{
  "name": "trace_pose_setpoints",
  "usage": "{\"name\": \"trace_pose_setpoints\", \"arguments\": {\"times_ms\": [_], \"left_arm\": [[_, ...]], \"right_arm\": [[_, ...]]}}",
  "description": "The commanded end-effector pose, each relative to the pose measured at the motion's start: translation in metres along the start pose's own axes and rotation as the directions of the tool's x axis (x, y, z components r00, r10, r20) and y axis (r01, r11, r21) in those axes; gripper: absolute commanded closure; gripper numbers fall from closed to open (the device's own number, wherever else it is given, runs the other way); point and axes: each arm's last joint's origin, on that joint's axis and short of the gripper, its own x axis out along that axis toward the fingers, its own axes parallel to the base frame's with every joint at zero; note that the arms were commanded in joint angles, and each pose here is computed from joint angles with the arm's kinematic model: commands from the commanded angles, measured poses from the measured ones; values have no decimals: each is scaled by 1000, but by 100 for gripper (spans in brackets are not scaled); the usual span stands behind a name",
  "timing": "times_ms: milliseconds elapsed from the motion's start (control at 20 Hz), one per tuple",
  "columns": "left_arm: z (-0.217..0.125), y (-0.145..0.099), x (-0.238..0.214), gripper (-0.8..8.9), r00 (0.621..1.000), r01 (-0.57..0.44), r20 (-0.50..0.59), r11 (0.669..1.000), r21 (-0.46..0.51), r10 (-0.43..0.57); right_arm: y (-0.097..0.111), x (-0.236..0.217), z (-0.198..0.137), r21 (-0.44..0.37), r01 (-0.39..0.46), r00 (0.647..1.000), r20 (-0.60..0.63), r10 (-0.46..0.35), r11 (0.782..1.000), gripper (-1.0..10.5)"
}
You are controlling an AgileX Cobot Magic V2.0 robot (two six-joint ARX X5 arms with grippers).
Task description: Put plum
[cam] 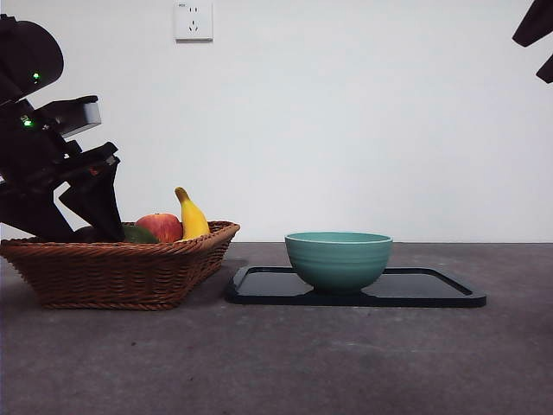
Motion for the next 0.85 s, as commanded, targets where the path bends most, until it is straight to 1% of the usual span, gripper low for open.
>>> {"name": "trace_pose_setpoints", "arguments": {"times_ms": [50, 300, 400, 450, 500, 550, 700, 800, 850], "left_arm": [[10, -1, -5, 370, 999, 0, 36, 1000, -22, 0], [30, -9, -37, 372, 989, -7, 148, 1000, -28, 11], [35, -15, -59, 377, 982, -10, 188, 1000, -16, 13], [36, -19, -71, 377, 979, 8, 203, 1000, -8, -6], [37, -23, -82, 378, 976, 41, 216, 999, 3, -40], [38, -28, -95, 378, 968, 94, 234, 995, 22, -96], [31, -44, -131, 380, 932, 238, 264, 968, 76, -250], [22, -53, -151, 380, 916, 296, 257, 951, 88, -309], [16, -57, -160, 381, 916, 306, 246, 948, 83, -317]], "right_arm": [[1, 0, 2, -19, -6, 1000, 7, 6, 1000, 743], [1, 0, 2, -20, -5, 1000, 8, 6, 1000, 743], [1, 0, 2, -20, -5, 1000, 9, 5, 1000, 743], [1, 0, 2, -20, -4, 1000, 9, 5, 1000, 743], [1, 0, 2, -20, -4, 1000, 9, 5, 1000, 743], [1, 0, 2, -21, -4, 1000, 10, 5, 1000, 743], [1, 0, 3, -25, -5, 1000, 18, 5, 1000, 743], [1, 0, 3, -25, -5, 1000, 19, 5, 1000, 743], [1, 0, 3, -25, -5, 1000, 19, 5, 1000, 743]]}}
